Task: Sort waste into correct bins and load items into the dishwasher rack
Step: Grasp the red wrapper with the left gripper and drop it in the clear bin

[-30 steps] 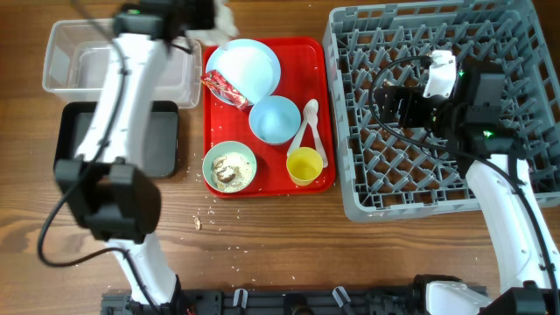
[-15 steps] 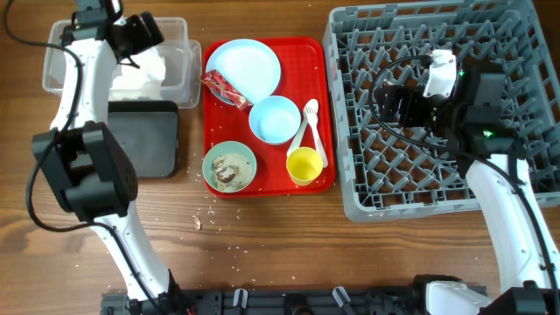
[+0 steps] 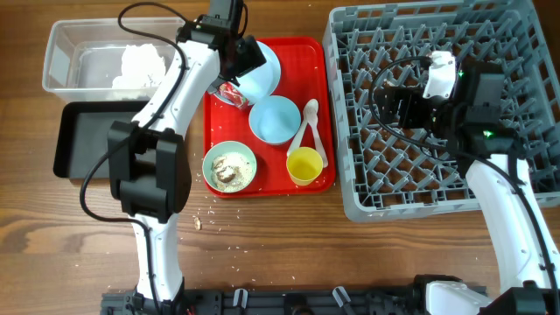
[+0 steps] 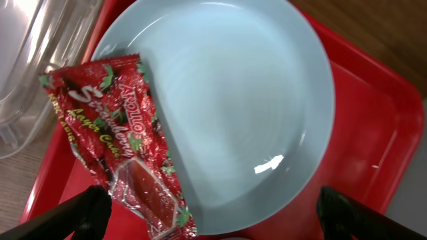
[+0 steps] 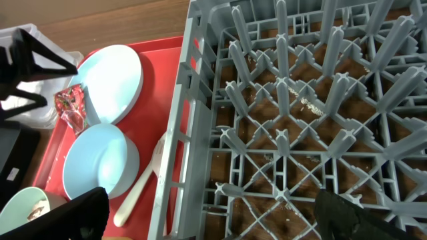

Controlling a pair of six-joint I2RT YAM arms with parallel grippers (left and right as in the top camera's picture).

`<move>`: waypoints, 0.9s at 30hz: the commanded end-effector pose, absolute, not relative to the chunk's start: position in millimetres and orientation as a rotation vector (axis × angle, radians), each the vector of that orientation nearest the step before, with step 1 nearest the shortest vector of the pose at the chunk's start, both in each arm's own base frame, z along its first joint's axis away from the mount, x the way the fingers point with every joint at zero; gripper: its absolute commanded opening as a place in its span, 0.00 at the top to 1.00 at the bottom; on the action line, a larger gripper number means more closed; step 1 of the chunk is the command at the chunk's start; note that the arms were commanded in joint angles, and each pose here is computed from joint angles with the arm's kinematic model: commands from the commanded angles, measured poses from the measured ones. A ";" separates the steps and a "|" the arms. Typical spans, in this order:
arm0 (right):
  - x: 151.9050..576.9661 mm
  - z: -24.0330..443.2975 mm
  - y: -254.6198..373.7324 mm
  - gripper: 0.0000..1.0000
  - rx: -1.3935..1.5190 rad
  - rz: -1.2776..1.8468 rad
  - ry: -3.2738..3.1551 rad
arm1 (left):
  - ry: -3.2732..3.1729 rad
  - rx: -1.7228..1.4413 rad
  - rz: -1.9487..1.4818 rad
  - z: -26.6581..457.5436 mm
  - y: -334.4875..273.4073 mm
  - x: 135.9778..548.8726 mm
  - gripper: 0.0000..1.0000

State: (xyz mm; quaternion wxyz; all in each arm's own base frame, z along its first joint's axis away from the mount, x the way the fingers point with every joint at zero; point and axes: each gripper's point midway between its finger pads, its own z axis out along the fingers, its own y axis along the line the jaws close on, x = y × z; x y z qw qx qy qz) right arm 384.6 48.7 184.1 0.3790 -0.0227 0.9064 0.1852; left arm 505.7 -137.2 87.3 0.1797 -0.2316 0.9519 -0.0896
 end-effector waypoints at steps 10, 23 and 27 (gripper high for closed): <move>386.9 191.3 53.8 0.01 -0.091 0.491 2.300 | 2.731 -0.787 -0.121 40.1 -118.6 486.7 0.00; 386.9 191.3 53.8 0.00 -0.088 0.492 2.300 | 2.637 -0.718 -0.193 15.2 -127.4 523.7 0.10; 386.7 191.1 53.7 0.00 -0.088 0.492 2.302 | 2.663 -0.722 -0.175 -0.8 -126.8 521.1 0.96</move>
